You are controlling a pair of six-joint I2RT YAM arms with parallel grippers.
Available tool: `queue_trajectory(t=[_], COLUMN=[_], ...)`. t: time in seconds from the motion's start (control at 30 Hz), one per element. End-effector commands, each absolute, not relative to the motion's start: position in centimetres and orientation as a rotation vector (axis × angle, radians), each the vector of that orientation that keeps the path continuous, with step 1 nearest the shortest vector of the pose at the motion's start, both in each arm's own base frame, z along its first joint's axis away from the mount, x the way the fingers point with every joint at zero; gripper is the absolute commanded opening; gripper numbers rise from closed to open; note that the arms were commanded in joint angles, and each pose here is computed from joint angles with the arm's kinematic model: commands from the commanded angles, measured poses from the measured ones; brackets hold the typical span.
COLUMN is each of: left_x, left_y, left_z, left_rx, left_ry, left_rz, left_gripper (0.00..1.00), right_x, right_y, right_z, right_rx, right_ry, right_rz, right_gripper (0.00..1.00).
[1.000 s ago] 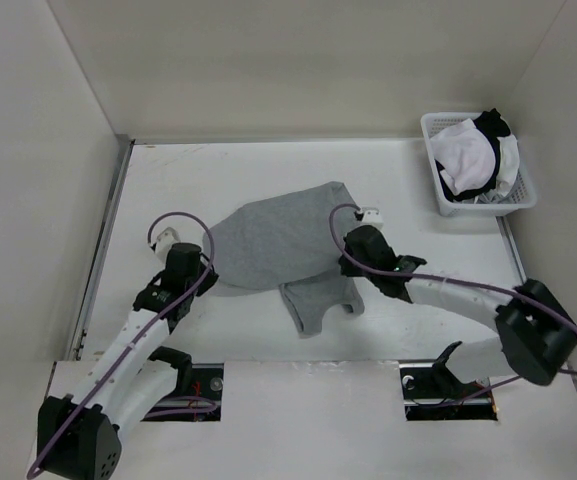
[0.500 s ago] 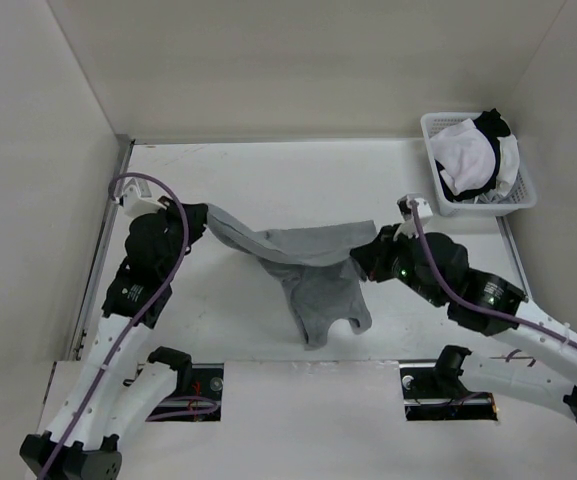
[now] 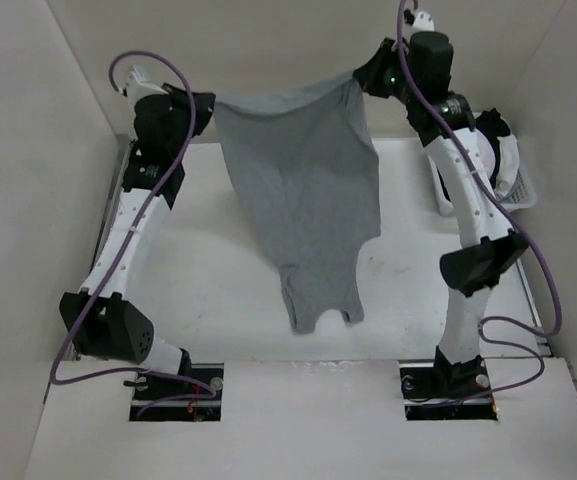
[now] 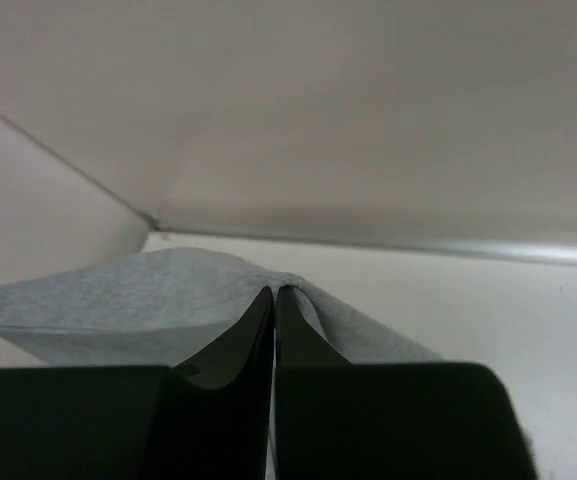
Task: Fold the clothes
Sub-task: Flatten the tank top out
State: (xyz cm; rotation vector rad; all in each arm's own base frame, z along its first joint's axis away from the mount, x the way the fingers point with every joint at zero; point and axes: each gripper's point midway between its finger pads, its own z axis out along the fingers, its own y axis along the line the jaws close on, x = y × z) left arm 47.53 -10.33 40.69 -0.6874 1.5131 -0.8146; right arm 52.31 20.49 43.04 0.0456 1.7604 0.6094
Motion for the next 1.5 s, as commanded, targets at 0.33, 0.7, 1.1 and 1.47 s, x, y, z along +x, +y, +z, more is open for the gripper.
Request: queue_trajectory(t=[0.33,0.7,1.1,1.47], left_x=[34.9,25.2,26.2,26.2], left_y=[-8.4,-5.3,-6.2,-6.4], left_z=[47.8,19.7,17.2,16.5], left_rx=[-0.547,-0.764,-0.784,-0.722], left_ry=[1.215,1.68,1.735,1.748], left_rz=[-0.933,-0.775,-0.802,-0.767], left_gripper=[0.04,0.06,0.06,0.06], right_x=[32.8,19.3,21.3,19.5], right_y=[21.4,25.3,21.9,26.3], right_z=[49.3,16.2,8.9,5.1], right_rx=[-0.272,-0.286,0.086,0.004], right_ry=[1.507,2.132,2.298,2.438], right_rz=[0.766,0.797,0.659,0.568], right_gripper=[0.03,0.43,0.52,0.5])
